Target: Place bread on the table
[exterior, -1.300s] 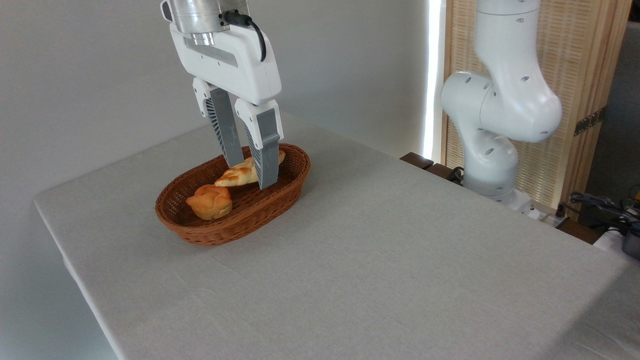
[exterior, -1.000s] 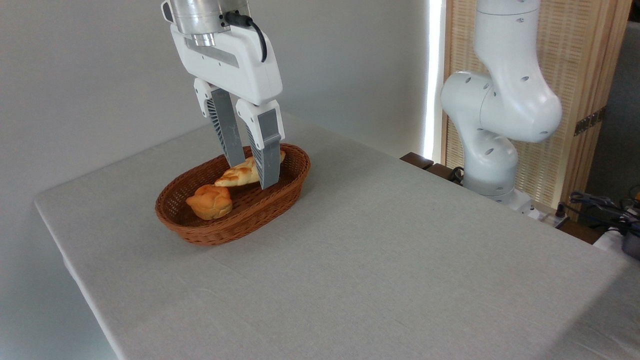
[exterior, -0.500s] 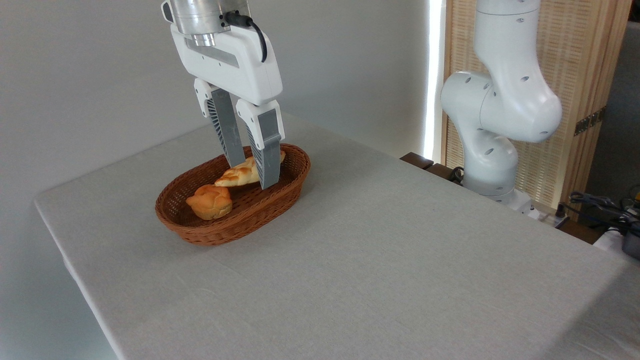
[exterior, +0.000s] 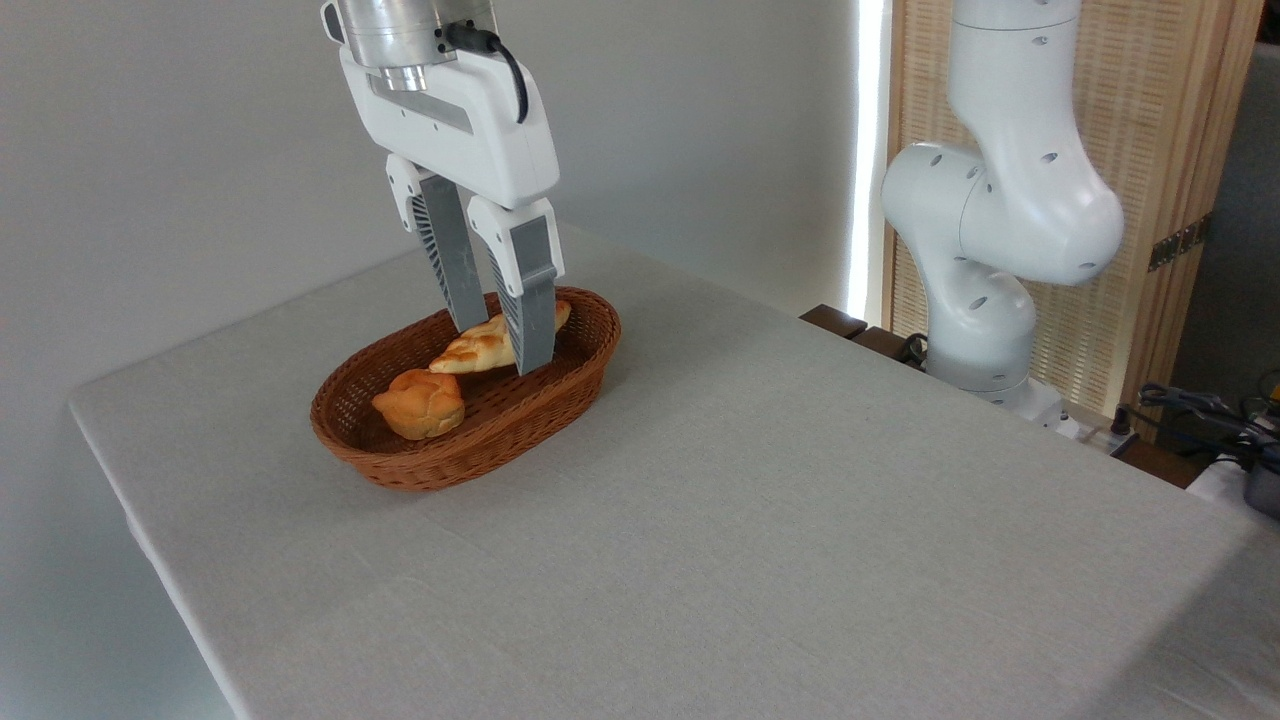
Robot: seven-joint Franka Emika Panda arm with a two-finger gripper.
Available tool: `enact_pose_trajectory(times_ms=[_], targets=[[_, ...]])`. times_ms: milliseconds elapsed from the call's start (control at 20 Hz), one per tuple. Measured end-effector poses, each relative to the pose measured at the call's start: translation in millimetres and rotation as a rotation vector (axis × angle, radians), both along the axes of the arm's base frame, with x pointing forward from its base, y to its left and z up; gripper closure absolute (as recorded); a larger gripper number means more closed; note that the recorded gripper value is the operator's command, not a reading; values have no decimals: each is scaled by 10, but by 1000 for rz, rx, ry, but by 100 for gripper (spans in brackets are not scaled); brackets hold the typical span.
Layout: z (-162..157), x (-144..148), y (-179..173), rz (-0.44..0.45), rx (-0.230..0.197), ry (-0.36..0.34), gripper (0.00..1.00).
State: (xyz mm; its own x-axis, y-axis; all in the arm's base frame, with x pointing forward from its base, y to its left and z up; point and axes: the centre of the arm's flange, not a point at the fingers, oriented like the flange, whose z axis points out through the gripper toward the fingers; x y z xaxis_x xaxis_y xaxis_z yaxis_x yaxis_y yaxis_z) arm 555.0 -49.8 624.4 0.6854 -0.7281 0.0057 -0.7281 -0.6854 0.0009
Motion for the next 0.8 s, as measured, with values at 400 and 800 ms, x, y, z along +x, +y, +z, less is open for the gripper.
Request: enact_pose_trajectory(times_ms=[400,800], targets=[[-28,-9,-505,-86,-24,-38,0],[-497,-133,-1238,-55,-98,0,0]])
